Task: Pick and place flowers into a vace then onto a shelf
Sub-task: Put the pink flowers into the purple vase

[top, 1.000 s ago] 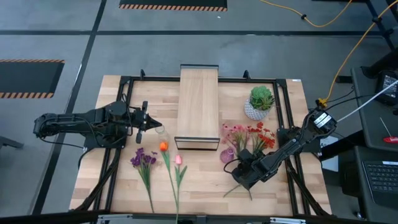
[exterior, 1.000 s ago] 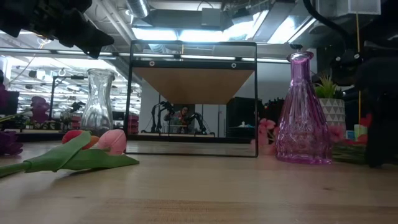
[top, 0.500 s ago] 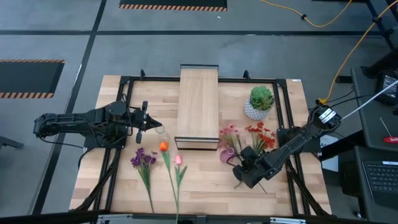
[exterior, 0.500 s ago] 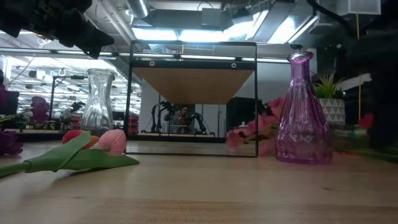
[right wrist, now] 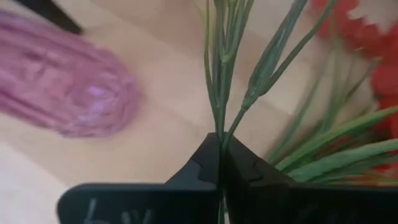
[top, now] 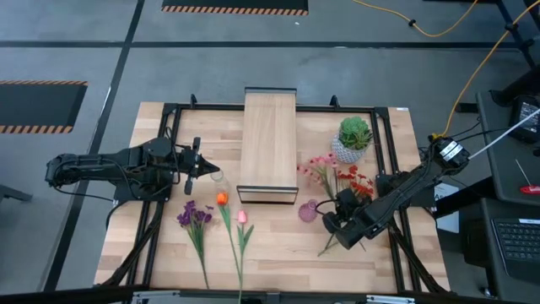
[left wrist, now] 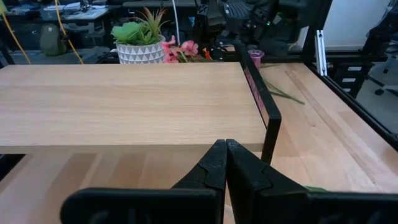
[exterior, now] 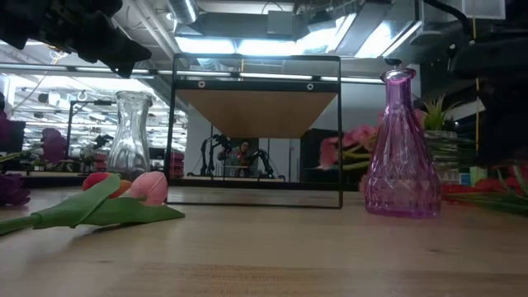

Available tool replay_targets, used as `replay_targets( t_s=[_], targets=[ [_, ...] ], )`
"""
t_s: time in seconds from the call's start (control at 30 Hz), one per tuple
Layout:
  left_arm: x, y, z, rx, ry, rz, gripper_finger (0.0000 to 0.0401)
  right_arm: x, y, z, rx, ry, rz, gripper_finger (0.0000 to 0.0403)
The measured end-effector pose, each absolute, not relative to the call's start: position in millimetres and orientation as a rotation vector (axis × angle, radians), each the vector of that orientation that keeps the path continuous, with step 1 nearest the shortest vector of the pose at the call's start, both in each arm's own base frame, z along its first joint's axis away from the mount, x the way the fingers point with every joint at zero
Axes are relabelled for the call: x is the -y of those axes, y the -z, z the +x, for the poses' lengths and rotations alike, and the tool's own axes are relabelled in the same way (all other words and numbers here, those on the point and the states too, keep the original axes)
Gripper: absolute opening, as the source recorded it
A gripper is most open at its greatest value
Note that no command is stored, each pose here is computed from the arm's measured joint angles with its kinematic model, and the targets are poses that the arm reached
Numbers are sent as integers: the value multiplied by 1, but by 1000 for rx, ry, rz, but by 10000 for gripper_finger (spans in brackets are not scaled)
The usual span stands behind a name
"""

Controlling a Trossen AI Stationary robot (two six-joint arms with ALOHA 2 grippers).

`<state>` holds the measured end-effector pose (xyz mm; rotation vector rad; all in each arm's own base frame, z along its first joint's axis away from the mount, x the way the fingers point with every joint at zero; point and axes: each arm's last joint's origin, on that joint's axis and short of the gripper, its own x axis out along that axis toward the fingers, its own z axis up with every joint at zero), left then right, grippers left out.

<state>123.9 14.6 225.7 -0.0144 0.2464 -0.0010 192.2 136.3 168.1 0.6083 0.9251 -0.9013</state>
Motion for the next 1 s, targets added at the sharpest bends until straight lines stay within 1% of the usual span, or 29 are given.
replay_targets(
  t_s=[0.17, 0.3, 0.47, 0.67, 0.83, 1.0],
  targets=[
    [-15, -226, 124, -246, 1, -15, 4, -132, -173, 188, -888, 927, 565, 1],
    [-15, -226, 124, -245, 1, -16, 4, -127, -187, 182, -850, 906, 575, 1],
    [-15, -226, 124, -244, -1, -10, 4, -119, -212, 169, -711, 842, 518, 1],
    [-15, -226, 124, -244, 4, 34, 4, -105, -235, 153, -527, 829, 418, 0],
    [-15, -226, 124, -244, 4, 36, 4, -101, -243, 152, -380, 809, 249, 0],
    [-15, -226, 124, -243, 5, 55, 4, -98, -237, 151, -282, 821, 179, 0]
  ],
)
